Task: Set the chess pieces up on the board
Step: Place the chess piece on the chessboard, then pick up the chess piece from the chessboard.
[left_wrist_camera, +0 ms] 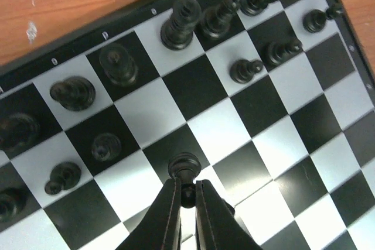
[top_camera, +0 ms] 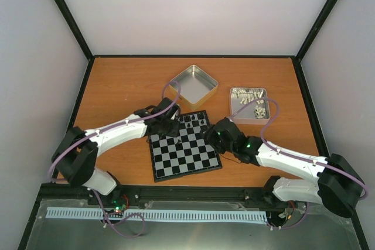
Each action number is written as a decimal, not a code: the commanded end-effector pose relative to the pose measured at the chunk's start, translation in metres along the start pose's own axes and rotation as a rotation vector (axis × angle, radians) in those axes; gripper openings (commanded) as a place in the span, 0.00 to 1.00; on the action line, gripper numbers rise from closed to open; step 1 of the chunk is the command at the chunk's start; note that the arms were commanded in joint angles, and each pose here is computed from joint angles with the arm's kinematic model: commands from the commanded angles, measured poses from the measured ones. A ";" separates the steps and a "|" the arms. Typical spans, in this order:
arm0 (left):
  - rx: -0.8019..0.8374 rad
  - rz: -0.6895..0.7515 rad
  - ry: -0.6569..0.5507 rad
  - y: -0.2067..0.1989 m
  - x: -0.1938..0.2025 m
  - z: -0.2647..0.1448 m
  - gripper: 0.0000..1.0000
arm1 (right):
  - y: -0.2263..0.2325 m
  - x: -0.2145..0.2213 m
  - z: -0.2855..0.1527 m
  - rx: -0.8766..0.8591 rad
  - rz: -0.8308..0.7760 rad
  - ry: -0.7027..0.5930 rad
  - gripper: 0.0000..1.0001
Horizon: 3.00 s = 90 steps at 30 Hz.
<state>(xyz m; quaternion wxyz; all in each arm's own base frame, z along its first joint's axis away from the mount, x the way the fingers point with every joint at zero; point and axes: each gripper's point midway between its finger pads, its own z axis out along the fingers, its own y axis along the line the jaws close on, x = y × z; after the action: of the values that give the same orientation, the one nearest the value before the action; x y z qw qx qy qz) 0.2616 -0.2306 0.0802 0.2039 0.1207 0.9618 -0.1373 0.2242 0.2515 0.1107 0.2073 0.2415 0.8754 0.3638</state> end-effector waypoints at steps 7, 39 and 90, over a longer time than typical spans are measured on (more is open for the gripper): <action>-0.159 0.051 0.068 0.017 -0.015 0.015 0.03 | -0.009 -0.011 -0.003 0.018 -0.031 -0.048 0.60; -0.101 0.074 0.034 0.004 -0.038 0.011 0.27 | -0.005 -0.010 0.004 0.041 -0.053 -0.029 0.60; -0.029 -0.068 -0.890 0.064 -0.031 -0.246 0.74 | 0.031 0.057 0.102 0.439 -0.466 0.026 0.38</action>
<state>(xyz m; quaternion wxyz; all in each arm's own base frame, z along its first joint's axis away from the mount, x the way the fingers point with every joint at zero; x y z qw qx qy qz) 0.2180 -0.1033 0.2981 0.5967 0.0173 0.7807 -0.1850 0.2366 0.3454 0.0513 0.2022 0.0690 0.9715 0.1023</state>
